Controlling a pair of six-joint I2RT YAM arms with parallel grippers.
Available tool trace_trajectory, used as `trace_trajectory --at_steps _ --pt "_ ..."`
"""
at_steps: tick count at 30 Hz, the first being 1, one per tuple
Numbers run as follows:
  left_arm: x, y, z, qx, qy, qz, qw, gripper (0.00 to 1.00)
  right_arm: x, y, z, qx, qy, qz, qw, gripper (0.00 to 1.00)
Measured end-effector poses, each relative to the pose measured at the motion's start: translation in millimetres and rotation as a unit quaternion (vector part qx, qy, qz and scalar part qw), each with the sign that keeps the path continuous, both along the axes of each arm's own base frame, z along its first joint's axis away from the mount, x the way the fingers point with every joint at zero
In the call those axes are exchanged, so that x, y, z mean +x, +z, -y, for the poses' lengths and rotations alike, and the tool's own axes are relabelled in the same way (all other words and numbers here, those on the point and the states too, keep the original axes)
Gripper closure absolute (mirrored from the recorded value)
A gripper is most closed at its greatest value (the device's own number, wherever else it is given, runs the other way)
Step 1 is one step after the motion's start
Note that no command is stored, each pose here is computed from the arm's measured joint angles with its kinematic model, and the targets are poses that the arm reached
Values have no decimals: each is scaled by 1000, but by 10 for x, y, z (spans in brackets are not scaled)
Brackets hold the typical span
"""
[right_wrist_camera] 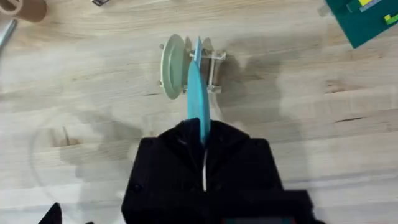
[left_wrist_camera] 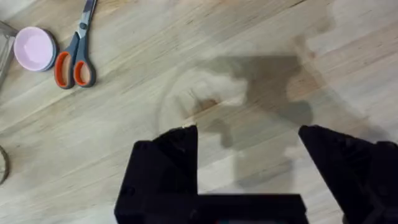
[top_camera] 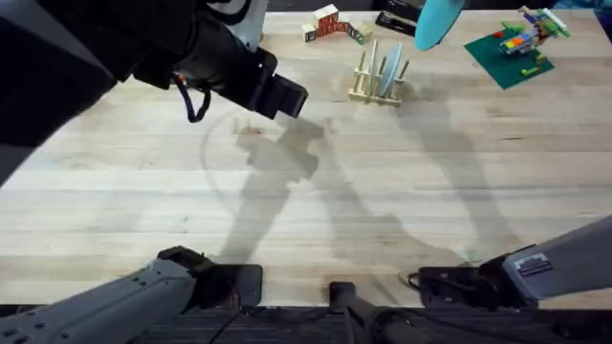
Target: Pick up the plates from the table one by one and place each into a slot on the dish rack.
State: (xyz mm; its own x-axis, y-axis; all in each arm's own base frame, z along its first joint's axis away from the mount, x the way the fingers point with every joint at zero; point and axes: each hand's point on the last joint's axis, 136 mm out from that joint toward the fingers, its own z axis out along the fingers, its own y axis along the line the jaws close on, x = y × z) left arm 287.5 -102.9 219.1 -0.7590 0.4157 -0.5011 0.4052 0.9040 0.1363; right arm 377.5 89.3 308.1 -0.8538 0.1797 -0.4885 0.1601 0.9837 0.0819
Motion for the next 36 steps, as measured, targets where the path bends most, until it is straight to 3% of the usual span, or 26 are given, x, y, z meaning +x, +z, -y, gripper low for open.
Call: trace_trajectory --at_steps 25,36 --pt "0 0 0 0 0 0 1000 8 -80 -35 189 -35 -75 -8 997 971" --pt "1 0 0 0 0 0 1000 7 82 -374 57 -52 -66 -47 995 970"
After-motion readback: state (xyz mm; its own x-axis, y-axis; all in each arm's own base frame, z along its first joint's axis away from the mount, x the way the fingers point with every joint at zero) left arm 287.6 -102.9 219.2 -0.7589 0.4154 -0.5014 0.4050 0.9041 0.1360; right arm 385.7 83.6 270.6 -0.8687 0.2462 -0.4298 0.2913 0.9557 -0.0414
